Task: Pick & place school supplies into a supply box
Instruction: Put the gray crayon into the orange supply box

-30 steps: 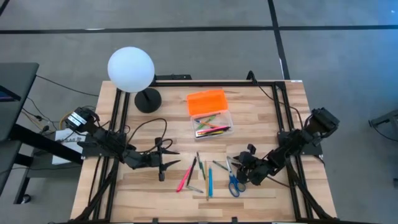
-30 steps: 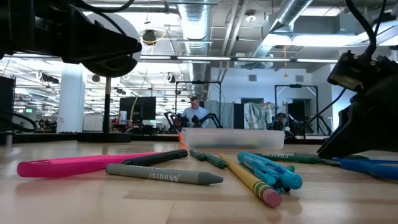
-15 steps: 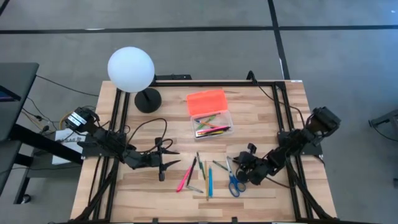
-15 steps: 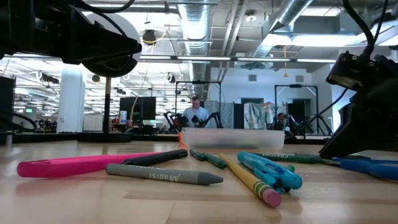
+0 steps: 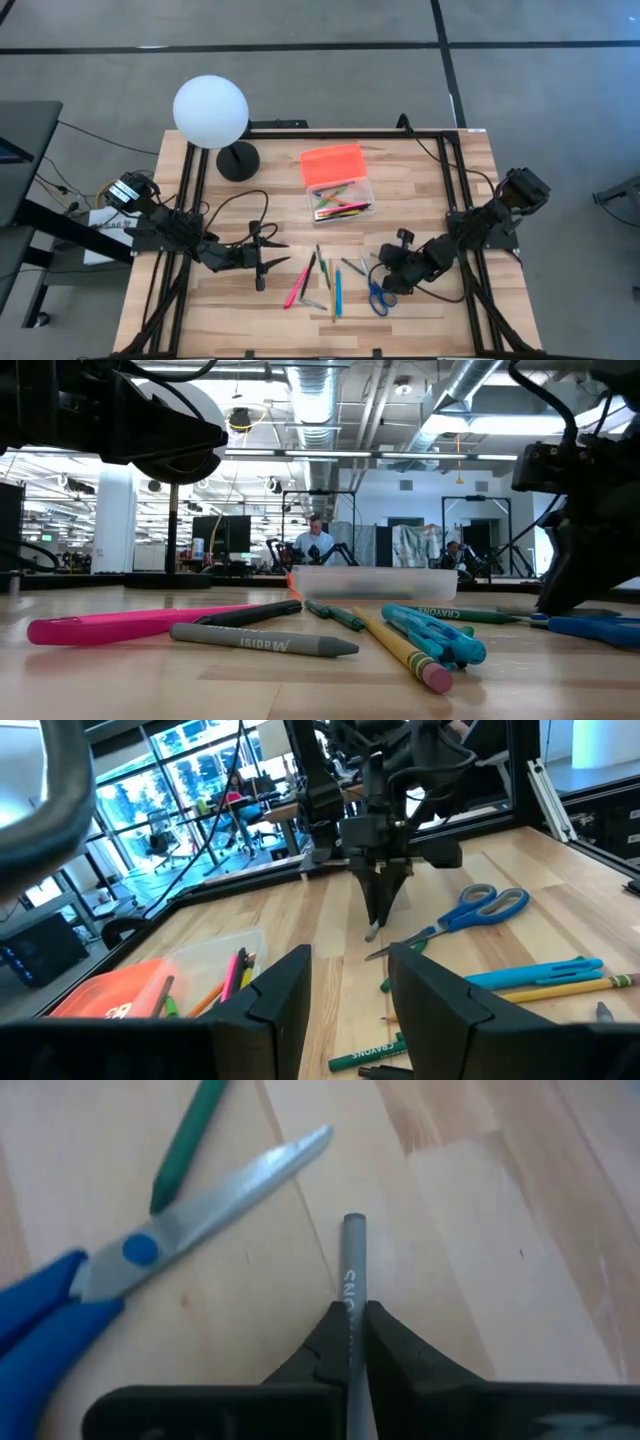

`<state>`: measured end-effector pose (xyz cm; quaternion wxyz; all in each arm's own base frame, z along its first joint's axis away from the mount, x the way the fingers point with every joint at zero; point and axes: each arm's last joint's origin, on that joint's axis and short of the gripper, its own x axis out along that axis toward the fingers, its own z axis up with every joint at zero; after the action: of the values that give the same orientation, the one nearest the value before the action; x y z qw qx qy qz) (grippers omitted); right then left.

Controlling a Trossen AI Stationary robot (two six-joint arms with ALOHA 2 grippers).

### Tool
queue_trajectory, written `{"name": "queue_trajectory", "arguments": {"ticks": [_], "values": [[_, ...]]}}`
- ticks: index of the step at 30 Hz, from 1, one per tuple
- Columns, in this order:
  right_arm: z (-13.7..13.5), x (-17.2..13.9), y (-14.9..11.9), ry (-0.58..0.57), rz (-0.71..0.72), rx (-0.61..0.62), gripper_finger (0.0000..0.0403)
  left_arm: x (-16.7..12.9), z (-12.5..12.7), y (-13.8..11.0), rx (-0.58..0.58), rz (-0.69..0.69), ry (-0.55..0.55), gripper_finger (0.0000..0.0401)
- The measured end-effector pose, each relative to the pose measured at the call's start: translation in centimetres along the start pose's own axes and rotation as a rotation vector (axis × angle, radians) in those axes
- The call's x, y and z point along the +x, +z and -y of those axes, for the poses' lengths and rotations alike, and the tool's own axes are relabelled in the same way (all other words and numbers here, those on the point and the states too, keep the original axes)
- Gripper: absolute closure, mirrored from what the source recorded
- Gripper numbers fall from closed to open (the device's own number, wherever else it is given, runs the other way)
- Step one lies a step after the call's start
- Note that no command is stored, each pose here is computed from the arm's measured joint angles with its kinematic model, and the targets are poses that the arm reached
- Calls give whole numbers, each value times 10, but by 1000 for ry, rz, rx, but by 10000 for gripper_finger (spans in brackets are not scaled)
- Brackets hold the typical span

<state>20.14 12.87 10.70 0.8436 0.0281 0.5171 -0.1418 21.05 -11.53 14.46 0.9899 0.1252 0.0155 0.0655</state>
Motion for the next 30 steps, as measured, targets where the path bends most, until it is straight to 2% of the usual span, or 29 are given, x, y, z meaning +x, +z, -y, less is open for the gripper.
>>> {"name": "queue_trajectory", "arguments": {"ticks": [8,13,23,30], "values": [[3,-6,16,27,-126,-34,399,0,0,0,1,-1,0,270],[7,-6,20,63,-205,-12,398,0,0,0,1,-1,0,270],[8,-6,21,71,-219,-28,400,0,0,0,1,-1,0,270],[9,-5,21,86,-240,16,363,0,0,0,1,-1,0,270]]}}
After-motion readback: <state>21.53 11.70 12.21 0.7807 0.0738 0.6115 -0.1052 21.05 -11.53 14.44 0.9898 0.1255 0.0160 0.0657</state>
